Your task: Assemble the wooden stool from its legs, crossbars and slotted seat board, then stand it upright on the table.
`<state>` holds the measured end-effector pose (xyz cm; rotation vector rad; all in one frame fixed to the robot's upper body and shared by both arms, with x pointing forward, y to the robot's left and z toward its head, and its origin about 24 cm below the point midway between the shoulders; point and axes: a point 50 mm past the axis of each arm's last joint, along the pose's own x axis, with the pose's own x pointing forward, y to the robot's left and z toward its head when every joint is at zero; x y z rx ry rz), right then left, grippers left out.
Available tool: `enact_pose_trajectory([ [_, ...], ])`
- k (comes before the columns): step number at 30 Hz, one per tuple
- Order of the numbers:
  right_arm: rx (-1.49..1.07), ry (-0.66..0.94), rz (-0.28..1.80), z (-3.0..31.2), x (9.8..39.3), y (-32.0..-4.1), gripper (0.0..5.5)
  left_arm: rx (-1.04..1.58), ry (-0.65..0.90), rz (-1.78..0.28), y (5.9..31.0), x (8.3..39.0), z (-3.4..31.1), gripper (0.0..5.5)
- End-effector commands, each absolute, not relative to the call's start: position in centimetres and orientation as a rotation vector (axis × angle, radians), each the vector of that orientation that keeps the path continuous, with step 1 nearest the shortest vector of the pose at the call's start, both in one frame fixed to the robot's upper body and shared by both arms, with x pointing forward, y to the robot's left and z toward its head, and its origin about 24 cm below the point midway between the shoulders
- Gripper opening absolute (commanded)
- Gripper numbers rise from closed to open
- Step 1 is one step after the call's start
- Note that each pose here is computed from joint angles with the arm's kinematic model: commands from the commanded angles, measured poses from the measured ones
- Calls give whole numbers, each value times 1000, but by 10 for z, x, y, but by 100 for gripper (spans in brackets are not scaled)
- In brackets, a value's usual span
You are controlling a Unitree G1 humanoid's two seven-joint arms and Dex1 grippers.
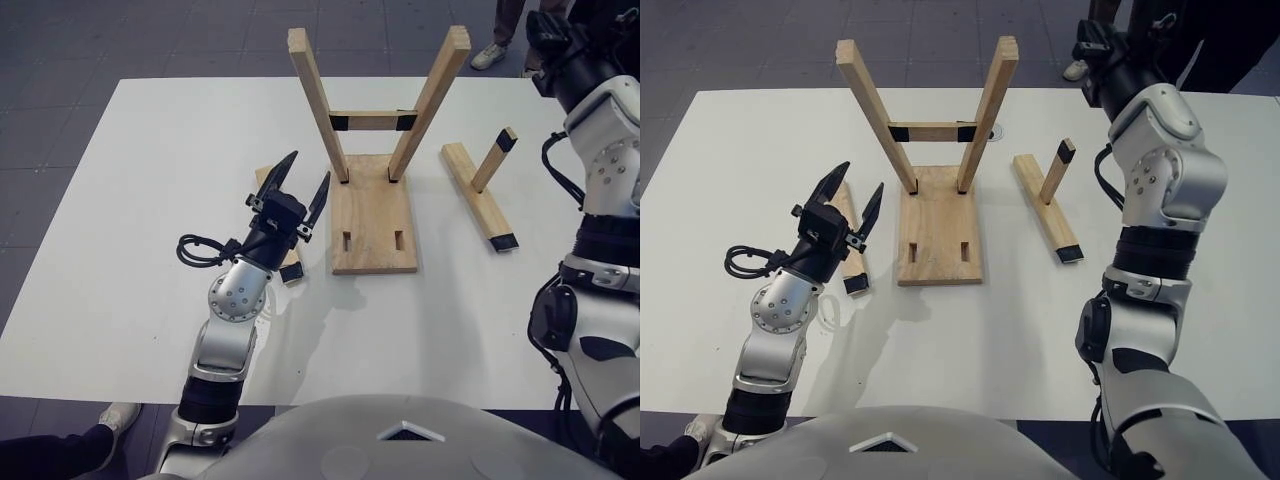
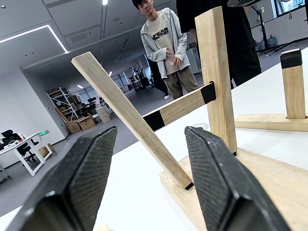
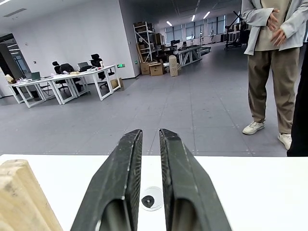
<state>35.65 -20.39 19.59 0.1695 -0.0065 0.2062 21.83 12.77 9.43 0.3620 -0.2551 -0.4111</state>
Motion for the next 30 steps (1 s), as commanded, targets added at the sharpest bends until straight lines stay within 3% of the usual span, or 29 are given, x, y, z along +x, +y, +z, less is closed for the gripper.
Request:
enact_pose_trajectory([
  [1, 117, 51, 178, 182, 359, -204, 63, 368, -261, -409, 128, 220, 96, 262],
  [7, 115, 44, 188, 180, 362, -201, 63, 368, -258, -406, 129, 219, 95, 262],
  [14, 119, -105, 220, 216, 362, -193, 63, 369, -258, -406, 129, 217, 96, 262],
  [18, 74, -7, 210, 186, 356, -200, 63, 367, -254, -409, 128, 216, 95, 262],
  [24, 30, 235, 173, 108, 349, -219, 63, 362, -246, -410, 127, 214, 93, 262],
  [26, 37, 246, 171, 103, 350, -223, 63, 362, -243, -416, 127, 215, 93, 262],
  [30, 70, 177, 186, 127, 356, -219, 63, 366, -238, -409, 130, 215, 92, 262],
])
